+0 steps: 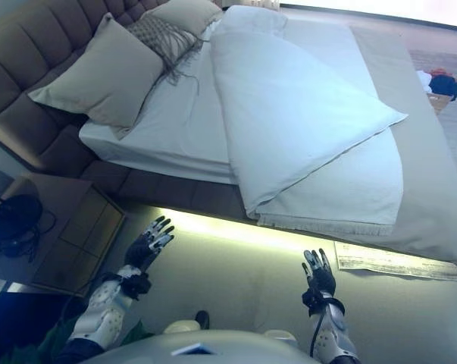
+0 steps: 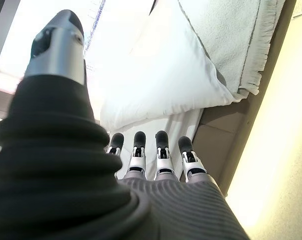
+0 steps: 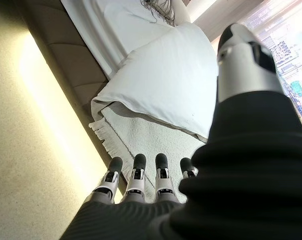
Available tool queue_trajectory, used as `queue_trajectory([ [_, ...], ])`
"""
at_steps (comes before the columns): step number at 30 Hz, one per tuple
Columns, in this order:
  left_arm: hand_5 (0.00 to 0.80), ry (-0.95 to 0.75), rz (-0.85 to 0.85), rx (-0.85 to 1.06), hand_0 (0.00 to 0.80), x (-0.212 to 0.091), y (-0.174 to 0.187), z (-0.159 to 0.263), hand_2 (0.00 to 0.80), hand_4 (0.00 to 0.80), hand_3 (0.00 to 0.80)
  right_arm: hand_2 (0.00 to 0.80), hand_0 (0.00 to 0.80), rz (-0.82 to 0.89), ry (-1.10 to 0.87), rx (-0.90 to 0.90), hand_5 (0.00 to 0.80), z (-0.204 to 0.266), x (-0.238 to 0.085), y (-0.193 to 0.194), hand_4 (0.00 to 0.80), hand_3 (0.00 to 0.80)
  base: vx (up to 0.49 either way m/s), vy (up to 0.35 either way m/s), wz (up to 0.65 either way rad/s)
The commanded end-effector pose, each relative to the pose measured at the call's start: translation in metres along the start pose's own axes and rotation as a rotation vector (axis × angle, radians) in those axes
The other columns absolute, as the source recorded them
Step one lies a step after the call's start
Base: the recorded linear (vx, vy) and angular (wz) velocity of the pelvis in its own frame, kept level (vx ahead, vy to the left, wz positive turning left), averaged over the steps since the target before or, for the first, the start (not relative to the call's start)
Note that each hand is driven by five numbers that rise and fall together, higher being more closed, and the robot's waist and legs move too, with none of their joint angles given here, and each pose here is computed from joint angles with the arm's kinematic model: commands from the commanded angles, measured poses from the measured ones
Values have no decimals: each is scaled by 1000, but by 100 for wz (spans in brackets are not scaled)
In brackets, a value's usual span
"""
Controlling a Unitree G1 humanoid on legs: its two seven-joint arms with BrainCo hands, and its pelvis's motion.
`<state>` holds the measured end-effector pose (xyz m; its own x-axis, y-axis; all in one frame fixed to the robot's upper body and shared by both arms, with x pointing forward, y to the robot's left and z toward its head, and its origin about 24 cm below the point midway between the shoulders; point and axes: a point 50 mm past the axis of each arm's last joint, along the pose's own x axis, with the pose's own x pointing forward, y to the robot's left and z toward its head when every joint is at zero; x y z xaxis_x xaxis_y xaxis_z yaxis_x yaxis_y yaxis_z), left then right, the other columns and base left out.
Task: Make the bed neatly
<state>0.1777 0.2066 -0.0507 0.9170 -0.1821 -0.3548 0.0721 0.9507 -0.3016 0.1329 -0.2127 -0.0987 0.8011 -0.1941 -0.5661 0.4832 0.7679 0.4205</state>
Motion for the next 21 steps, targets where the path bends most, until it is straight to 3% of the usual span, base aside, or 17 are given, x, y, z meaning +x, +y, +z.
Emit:
queue_trajectory([
  [1,0,-93,-25,67,0,16,0,27,0,0,0,0,0,52,-122,10,0,27,10,12,0,0,0,0,0],
  [9,0,-115,85,79,0,12,10,27,0,0,0,0,0,79,-108,-1,0,26,11,19,0,0,2,-2,0],
  [21,0,-151,46,62,0,12,5,31,0,0,0,0,0,73,-94,-2,0,22,9,13,0,0,3,3,0],
])
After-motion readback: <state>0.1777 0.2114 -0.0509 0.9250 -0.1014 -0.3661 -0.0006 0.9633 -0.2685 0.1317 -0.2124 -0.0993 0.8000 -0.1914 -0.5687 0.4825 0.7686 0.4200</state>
